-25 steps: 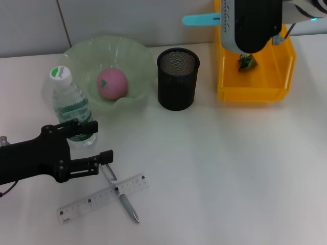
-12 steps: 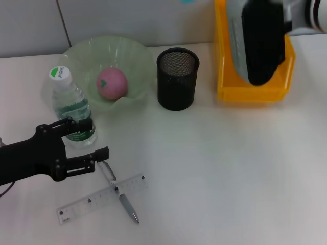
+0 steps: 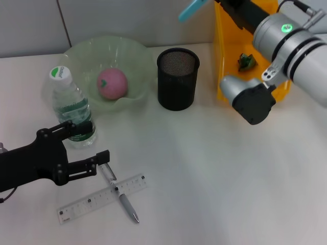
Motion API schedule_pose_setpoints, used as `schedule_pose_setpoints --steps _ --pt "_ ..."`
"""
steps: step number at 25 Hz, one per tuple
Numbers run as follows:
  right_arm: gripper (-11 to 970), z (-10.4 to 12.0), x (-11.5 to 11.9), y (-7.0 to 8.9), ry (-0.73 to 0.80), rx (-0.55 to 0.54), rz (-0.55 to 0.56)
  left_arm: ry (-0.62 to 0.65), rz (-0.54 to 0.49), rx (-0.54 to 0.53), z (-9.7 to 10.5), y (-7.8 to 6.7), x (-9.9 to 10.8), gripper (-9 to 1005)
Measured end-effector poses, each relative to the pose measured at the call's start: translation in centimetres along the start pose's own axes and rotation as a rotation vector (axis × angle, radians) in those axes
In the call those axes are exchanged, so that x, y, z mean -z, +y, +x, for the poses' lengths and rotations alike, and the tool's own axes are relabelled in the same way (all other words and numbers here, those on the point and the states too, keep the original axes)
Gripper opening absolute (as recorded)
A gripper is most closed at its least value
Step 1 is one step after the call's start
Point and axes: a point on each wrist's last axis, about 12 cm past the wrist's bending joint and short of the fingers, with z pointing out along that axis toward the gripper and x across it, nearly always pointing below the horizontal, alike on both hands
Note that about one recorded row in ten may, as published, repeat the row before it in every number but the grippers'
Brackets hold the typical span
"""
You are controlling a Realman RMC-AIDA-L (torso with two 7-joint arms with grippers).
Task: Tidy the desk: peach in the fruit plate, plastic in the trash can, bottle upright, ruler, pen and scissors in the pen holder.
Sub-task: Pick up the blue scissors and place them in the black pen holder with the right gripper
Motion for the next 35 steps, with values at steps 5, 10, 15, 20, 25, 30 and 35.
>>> schedule_pose_setpoints --steps 5,10,15,20,25,30,35 --pt "246 -1.0 0.3 1.7 0.01 0.074 0.037 -0.016 -0.002 -0.004 0.6 -0.3 -0.2 829" --pt "246 -2.1 0.8 3.0 -0.002 0.154 0.043 -0.032 -0.008 -0.015 1.2 -0.7 -0.3 829" --pt "246 -3.2 0.9 3.5 -0.019 0.22 0.046 -0.037 -0.012 -0.027 1.6 -1.0 -0.4 829" --pt "246 -3.8 0.7 3.4 -0.042 0.286 0.054 -0.037 -0.014 -0.042 1.7 -1.0 -0.5 829" --pt "245 -4.3 0.5 3.9 -0.063 0.382 0.056 -0.049 -0.017 -0.072 2.0 -1.3 -0.6 829" --pt "245 -4.2 0.4 4.3 -0.062 0.454 0.053 -0.06 -0.02 -0.103 2.4 -1.6 -0.8 828" --pt "245 -4.2 0.5 4.6 -0.051 0.476 0.065 -0.075 -0.026 -0.121 2.7 -1.9 -1.0 828"
